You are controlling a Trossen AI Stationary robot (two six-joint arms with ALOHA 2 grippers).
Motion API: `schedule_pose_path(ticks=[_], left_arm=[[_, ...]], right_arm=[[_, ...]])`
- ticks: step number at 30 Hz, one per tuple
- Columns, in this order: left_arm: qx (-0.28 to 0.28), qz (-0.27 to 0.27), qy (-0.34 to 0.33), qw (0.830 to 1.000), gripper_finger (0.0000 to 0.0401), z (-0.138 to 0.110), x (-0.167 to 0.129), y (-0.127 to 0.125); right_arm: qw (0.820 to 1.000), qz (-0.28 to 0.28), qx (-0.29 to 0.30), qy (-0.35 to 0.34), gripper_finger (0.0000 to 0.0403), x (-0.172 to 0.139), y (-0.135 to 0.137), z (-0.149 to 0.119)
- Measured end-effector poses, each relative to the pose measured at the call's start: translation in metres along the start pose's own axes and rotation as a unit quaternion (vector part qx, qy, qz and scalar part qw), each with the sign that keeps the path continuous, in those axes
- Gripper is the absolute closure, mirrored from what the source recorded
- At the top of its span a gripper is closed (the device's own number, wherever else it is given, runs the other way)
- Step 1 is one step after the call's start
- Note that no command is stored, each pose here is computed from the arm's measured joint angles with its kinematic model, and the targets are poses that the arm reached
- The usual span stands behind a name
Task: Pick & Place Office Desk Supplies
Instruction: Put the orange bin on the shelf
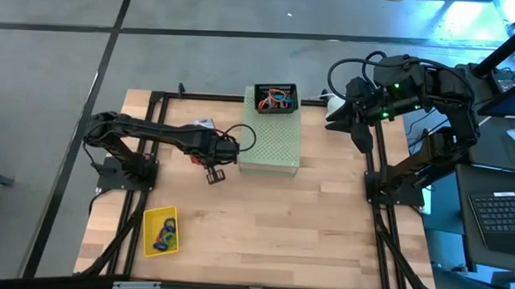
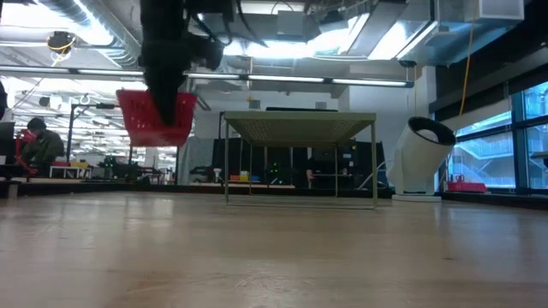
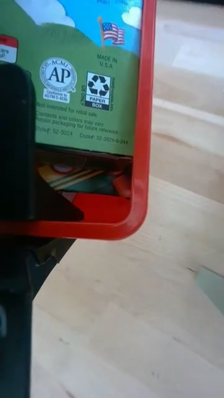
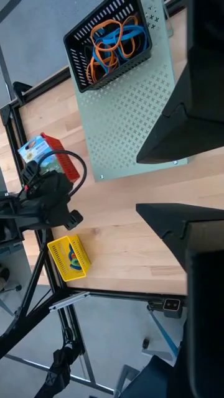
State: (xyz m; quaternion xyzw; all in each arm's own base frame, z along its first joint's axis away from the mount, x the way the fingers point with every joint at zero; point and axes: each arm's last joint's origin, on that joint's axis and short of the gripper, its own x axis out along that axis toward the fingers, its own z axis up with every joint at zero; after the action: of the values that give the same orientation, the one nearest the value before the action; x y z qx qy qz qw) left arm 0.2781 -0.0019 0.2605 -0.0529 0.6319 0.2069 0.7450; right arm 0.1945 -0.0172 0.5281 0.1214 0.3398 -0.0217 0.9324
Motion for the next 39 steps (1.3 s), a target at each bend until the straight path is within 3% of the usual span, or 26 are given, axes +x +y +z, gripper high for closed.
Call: schedule_pose_path(ticks=[6,20,34,39], left_arm=[[0.011,-0.007,-0.018,1.000,0.0400,0.008,-0.026,0.002],[0.121,-0.013,-0.051,0.991,0.0400,0.004,-0.062,-0.016],[0.289,-0.035,-0.102,0.951,0.0400,0.003,-0.090,-0.031],[0.360,-0.044,-0.123,0.924,0.0400,0.006,-0.095,-0.032]], right_arm=[[1.000,0.000,0.000,0.000,0.0289,0.000,0.000,0.000],[1.000,0.000,0.000,0.000,0.0289,0.000,0.000,0.000],[1.000,0.000,0.025,0.000,0.0289,0.000,0.000,0.000],[0.999,0.000,0.036,0.000,0.0289,0.000,0.000,0.000]])
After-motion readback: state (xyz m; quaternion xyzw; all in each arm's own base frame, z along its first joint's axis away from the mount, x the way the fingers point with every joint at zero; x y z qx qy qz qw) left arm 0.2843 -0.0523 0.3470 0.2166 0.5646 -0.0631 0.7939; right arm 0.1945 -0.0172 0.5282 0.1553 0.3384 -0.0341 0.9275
